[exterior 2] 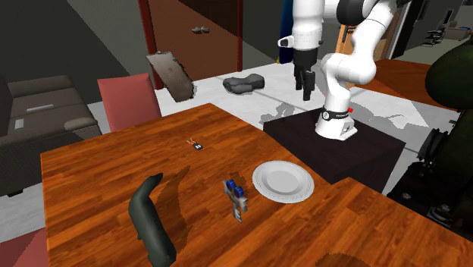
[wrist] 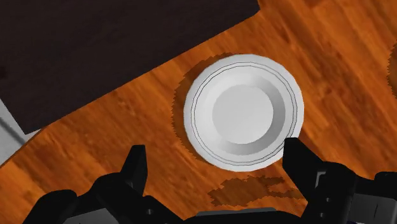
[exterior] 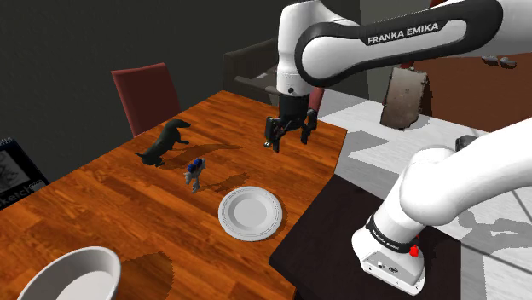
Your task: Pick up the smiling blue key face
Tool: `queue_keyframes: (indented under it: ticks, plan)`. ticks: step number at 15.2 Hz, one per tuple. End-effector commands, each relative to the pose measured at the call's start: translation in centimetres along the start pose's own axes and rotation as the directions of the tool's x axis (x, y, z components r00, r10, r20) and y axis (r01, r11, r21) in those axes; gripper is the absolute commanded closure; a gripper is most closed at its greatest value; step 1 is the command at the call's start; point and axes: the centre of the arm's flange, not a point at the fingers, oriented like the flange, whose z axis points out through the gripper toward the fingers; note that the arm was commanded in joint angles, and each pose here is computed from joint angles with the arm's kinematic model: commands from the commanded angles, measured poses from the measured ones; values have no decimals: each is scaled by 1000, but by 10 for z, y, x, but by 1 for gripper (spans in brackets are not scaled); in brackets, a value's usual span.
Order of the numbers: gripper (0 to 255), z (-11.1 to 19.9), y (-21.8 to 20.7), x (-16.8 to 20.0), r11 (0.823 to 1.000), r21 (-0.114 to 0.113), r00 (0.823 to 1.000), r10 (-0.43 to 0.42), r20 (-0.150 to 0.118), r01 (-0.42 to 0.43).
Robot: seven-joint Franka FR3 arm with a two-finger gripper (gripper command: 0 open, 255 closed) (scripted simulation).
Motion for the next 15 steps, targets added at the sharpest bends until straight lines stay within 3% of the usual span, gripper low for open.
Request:
queue_keyframes:
  ticks: [1, 8, 15]
  plan:
    - [0, 12, -22, 8, 998, 6, 998, 62, -13, -62]
    - [0, 53, -88, 50, 966, 23, 964, 260, -55, -259]
    - [0, 91, -145, 106, 894, 47, 890, 447, -92, -445]
